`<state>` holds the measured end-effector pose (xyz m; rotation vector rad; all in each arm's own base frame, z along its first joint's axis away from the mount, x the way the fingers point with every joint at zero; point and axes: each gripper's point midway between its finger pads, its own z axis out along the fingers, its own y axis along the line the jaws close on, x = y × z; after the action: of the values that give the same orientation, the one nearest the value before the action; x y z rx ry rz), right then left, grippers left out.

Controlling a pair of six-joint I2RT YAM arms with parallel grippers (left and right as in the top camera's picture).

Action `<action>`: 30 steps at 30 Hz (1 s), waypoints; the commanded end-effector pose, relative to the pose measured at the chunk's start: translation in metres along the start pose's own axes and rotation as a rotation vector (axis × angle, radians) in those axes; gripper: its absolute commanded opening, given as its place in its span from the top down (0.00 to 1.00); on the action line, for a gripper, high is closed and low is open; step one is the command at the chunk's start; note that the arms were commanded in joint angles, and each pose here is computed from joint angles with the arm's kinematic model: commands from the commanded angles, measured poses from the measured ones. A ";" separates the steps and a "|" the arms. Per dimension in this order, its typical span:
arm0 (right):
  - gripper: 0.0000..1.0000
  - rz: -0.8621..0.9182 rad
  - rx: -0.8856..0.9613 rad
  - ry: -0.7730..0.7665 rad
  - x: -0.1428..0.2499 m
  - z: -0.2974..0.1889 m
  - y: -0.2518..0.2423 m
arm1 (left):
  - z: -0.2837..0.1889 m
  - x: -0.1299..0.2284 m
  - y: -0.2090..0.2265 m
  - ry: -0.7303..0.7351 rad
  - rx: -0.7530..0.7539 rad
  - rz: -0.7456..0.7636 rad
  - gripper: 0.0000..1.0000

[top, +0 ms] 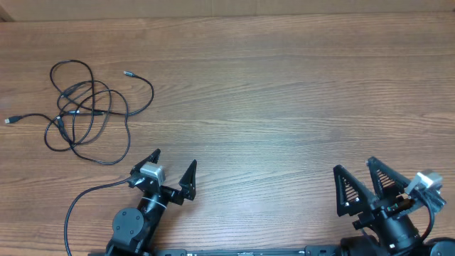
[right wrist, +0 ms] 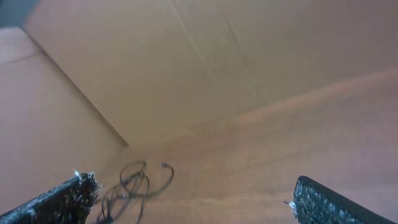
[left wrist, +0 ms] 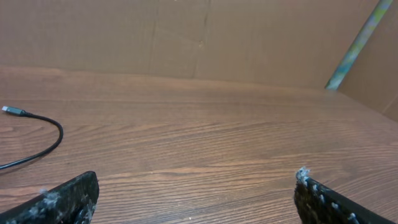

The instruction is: Untangle cables

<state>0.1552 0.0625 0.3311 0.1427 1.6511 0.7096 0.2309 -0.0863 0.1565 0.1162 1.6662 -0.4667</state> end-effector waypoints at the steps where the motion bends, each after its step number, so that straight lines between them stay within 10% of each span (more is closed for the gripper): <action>1: 0.00 -0.020 -0.022 -0.042 0.000 0.003 -0.002 | 0.000 0.000 0.002 -0.006 -0.010 0.019 0.00; 30: 0.00 0.008 0.249 -0.730 -0.051 0.008 -0.094 | 0.000 0.000 0.002 -0.006 -0.010 0.019 0.00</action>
<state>0.2020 -0.0236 0.3330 0.4691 1.0476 0.4223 0.2309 -0.0863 0.1565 0.1162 1.6662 -0.4667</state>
